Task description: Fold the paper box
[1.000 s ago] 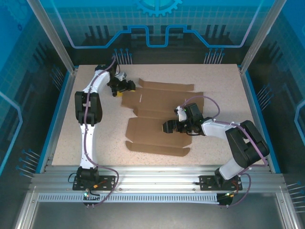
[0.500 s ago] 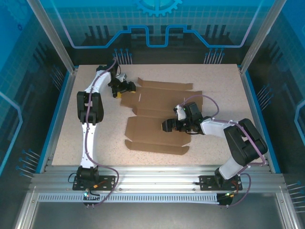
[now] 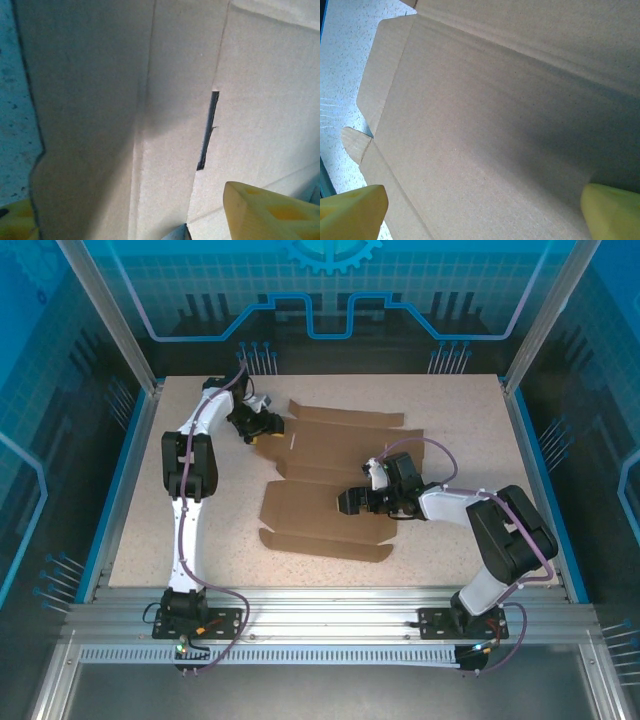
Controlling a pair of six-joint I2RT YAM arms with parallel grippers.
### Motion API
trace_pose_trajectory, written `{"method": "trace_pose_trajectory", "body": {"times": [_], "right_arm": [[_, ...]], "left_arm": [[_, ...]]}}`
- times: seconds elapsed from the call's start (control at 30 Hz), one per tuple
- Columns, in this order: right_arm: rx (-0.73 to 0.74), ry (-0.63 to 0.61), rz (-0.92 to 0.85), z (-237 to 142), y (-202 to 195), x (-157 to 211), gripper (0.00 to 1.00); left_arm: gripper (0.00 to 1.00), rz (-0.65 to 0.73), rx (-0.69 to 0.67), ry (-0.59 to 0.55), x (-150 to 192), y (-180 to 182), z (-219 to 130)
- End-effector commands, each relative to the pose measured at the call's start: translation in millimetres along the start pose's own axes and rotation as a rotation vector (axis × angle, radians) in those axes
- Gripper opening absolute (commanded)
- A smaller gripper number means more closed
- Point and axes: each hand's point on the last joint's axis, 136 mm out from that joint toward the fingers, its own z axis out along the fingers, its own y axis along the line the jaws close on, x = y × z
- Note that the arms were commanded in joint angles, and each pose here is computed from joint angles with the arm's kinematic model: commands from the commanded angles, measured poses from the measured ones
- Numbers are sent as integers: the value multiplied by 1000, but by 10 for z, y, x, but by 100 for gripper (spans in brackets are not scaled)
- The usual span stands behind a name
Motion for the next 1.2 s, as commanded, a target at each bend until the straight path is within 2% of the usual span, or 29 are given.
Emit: {"method": "trace_pose_trajectory", "body": {"times": [0.0, 0.2, 0.6, 0.87, 1.17], "right_arm": [[28, 77, 53, 69, -159, 204, 100], [32, 76, 53, 53, -160, 210, 100], [25, 76, 59, 52, -154, 226, 100], [35, 69, 52, -12, -138, 236, 100], [35, 63, 47, -57, -111, 215, 100]], "left_arm": [[63, 47, 51, 7, 37, -211, -162], [58, 63, 30, 12, 57, -200, -205], [41, 99, -5, 15, 71, -256, -171], [25, 159, 4, -48, 10, -499, -299], [14, 201, 29, -129, 5, -709, -451]]}}
